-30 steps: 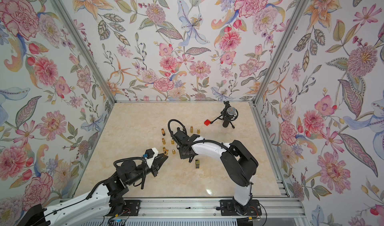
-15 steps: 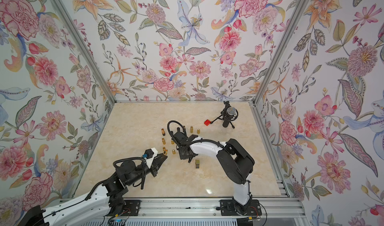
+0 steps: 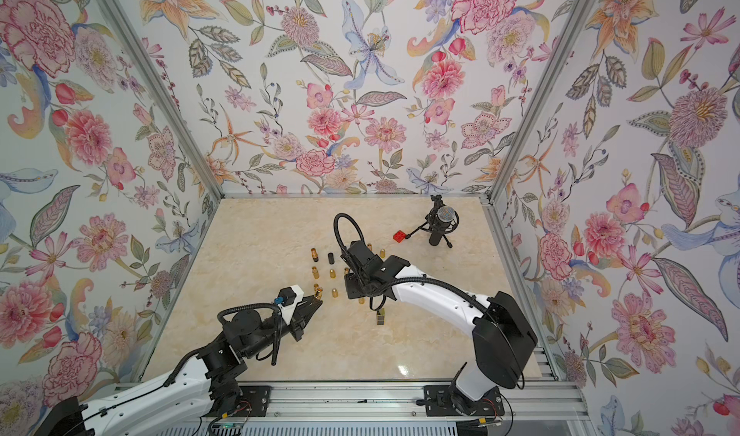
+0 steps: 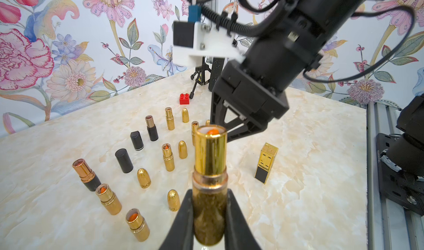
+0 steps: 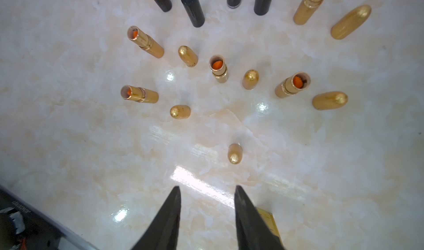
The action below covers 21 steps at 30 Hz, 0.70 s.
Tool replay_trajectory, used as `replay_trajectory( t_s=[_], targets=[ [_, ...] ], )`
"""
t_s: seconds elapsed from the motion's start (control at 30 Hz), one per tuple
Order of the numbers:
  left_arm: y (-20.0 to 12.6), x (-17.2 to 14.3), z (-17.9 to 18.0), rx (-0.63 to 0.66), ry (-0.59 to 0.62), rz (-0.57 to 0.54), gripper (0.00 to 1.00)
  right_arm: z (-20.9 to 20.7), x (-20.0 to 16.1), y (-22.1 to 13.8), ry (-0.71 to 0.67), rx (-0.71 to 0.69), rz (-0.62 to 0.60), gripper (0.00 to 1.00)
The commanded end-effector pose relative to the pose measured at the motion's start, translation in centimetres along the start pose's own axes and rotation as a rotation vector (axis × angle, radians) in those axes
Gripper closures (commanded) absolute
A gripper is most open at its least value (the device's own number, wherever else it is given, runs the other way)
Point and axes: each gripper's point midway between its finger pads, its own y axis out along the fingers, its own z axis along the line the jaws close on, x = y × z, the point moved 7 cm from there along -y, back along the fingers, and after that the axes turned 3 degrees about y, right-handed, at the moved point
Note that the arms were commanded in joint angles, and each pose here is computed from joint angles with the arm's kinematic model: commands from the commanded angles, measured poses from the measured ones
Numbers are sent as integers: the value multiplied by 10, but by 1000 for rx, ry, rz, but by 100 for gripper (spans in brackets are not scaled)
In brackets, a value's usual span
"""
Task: Open the lipstick cap
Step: Place the cover at the center of the board, then place the lipstick at the center of the board.
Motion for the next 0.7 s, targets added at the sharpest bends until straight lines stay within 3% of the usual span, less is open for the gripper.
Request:
replay_trajectory(
  t_s=[0.0,0.17,0.33,0.5,0.67],
  targets=[
    [4,10,2,24,0,-41,93,0,-7,-30,-26,116,-3,59],
    [15,21,3,34,-3,-67,92,12,-9,-72,-69,324,-27,58],
    [28,29,1,9,-2,-81,92,28,-8,-87,-80,479,-47,56],
    [36,34,-1,-13,3,-83,93,42,-2,-85,-79,520,-74,52],
    [37,35,-4,-42,16,-75,92,48,4,-71,-84,466,-82,52]
  ],
)
